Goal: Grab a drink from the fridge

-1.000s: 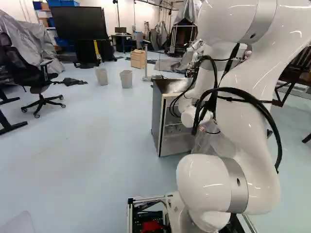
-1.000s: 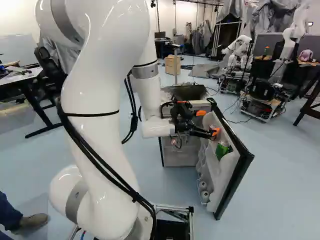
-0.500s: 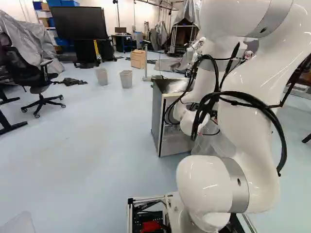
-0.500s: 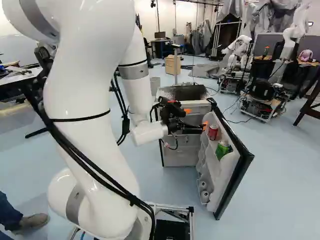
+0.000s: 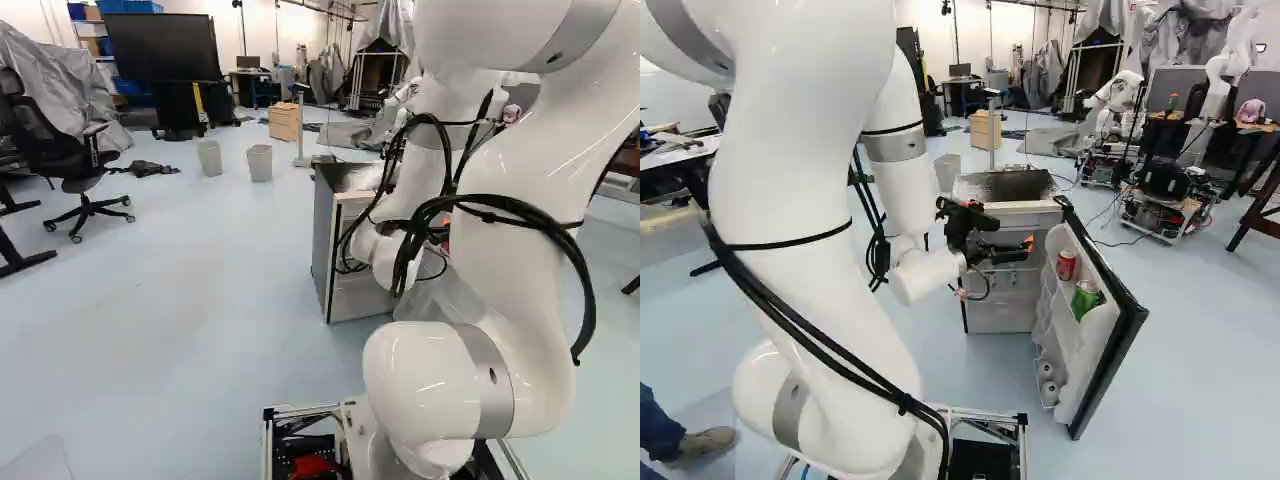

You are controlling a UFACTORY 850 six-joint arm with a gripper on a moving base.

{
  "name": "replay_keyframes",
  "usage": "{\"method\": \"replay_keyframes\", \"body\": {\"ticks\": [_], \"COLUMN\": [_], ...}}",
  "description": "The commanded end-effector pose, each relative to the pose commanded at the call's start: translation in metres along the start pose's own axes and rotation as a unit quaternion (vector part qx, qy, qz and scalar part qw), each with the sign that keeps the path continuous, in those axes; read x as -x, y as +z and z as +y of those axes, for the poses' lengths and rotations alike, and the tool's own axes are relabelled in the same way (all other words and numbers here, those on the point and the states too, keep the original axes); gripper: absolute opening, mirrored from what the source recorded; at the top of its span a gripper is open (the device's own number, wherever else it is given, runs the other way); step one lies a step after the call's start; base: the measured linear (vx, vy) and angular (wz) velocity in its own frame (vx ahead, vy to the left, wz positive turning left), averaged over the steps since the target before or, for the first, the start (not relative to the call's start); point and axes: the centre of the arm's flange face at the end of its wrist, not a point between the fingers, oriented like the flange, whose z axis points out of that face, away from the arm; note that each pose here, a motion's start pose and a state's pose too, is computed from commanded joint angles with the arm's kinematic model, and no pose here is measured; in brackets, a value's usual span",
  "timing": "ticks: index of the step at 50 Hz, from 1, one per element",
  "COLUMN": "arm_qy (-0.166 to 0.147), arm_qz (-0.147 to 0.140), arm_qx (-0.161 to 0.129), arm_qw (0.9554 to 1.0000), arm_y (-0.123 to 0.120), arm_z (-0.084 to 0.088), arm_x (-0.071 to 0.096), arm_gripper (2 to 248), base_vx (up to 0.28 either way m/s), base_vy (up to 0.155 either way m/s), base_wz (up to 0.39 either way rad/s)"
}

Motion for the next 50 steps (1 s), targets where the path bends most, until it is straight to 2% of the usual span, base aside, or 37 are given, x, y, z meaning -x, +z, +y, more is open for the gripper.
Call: {"method": "replay_keyframes", "body": {"ticks": [5, 12, 50], "arm_qy": [-0.005, -0.01, -0.031], "arm_qz": [-0.008, -0.018, -0.063], "arm_qx": [-0.015, -0.021, -0.02], "arm_qw": [0.9998, 0.9996, 0.9973], "arm_y": [0.001, 0.002, 0.01], "arm_z": [-0.003, -0.004, -0.006], "arm_x": [0.005, 0.012, 0.05], "arm_gripper": [247, 247, 247], "base_vx": [0.0, 0.0, 0.0], "base_vy": [0.0, 0.0, 0.0], "base_wz": [0.0, 0.0, 0.0]}}
